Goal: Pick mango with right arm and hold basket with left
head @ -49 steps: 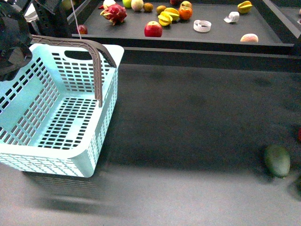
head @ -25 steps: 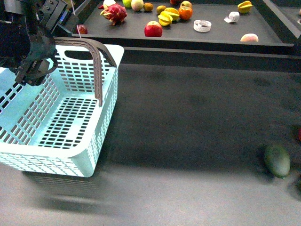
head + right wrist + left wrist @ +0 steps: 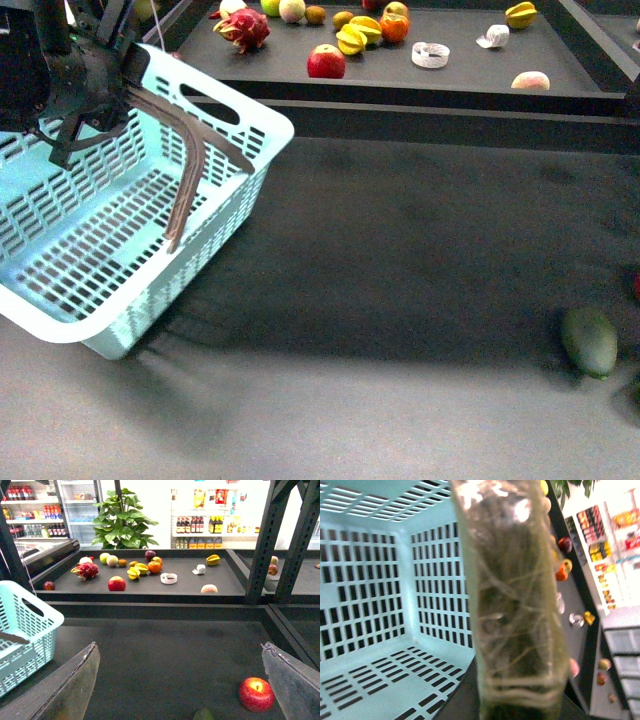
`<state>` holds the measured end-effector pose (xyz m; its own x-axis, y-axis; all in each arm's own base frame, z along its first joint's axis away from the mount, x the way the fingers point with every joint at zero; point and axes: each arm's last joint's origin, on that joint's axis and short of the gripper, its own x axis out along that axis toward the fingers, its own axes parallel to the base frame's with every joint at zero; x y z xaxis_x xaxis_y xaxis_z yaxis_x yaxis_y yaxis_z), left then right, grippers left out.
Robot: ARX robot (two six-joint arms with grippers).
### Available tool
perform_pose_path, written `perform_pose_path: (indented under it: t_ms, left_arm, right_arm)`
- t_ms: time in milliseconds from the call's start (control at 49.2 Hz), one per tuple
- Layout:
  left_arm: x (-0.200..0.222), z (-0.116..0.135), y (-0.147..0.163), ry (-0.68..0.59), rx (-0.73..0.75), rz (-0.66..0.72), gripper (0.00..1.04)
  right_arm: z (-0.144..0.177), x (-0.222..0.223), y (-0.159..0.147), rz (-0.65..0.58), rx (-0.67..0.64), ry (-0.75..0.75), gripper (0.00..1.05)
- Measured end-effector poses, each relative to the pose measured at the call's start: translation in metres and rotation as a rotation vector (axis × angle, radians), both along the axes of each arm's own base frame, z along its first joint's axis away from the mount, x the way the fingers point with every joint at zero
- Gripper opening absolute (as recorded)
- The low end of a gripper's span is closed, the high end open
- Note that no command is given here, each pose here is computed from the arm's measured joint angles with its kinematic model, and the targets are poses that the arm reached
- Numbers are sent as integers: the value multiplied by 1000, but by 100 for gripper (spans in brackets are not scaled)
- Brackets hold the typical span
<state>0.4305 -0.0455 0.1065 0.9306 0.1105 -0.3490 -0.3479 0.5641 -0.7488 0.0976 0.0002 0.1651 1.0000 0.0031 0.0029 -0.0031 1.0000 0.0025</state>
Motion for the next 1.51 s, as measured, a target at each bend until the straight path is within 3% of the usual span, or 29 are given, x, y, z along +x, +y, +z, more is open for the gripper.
perform_pose_path:
  t_ms: [244, 590, 1017, 1505]
  left_arm:
    - [-32, 9, -11, -34, 64, -149, 8]
    - [-89, 70, -34, -224, 275, -454, 8]
    - [-146, 67, -87, -329, 440, -770, 8]
    - [-152, 65, -101, -377, 480, -825, 8]
  right_arm:
    - [0, 0, 0, 0, 0, 0, 97]
    - [0, 0, 0, 0, 0, 0, 97]
    - [0, 0, 0, 0, 0, 0, 97]
    - [0, 0, 0, 0, 0, 0, 97]
